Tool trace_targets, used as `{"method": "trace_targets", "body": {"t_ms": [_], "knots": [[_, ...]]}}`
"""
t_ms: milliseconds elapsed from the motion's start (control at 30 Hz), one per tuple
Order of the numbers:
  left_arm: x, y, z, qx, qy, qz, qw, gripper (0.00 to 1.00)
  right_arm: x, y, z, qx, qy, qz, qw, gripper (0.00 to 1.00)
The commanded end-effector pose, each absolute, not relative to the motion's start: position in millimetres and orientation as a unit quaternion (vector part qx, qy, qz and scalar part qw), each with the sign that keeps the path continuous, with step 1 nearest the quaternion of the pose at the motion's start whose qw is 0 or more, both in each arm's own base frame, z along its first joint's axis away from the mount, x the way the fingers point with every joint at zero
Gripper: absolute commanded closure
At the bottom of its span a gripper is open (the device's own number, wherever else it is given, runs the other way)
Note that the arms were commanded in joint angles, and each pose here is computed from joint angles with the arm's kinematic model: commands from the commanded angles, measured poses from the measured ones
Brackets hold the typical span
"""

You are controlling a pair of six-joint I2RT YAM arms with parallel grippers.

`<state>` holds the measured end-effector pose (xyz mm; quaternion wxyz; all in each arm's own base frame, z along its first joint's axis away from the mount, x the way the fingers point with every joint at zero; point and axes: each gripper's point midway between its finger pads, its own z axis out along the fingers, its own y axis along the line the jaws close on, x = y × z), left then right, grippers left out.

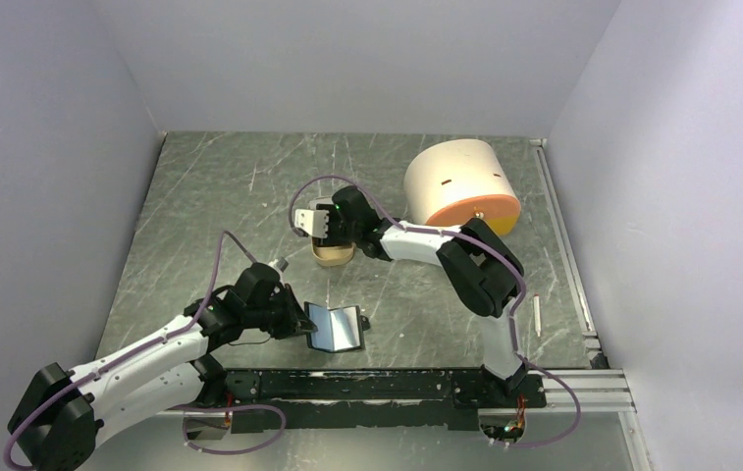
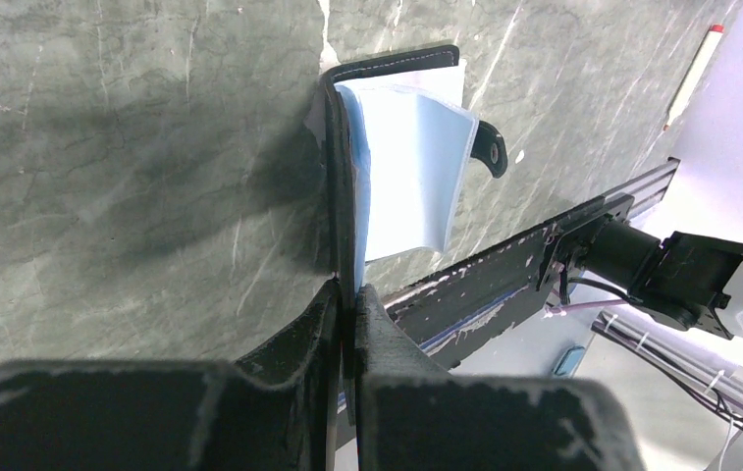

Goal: Put the credit cards into the card holder
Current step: Pick up the credit card from the storage box.

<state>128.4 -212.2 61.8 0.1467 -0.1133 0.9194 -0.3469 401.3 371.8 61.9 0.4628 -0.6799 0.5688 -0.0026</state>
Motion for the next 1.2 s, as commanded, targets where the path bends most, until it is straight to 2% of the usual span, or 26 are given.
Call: {"method": "trace_targets", "body": {"t_ms": [0,433,733,900,1067,1167], "knots": [[128,-215,65,-0.112,0.914,-0.361,0.144,0.91,411,374,94,-0.664,0.563,-0.002,0.492,0.5],[129,-217,68,-0.11,0.913,-0.365,0.144,0.91,410,372,102,-0.665,0.563,0.001,0.492,0.55],[128,-217,69,-0.115,0.91,-0.371,0.146,0.91,409,368,98,-0.676,0.562,0.004,0.477,0.65],[128,-218,69,-0.114,0.91,-0.372,0.146,0.91,406,369,111,-0.672,0.56,0.012,0.484,0.65],[128,-218,69,-0.115,0.91,-0.371,0.145,0.91,410,368,111,-0.669,0.561,0.007,0.488,0.6],[128,-218,69,-0.116,0.908,-0.375,0.145,0.91,410,368,109,-0.671,0.562,0.008,0.483,0.62]]}}
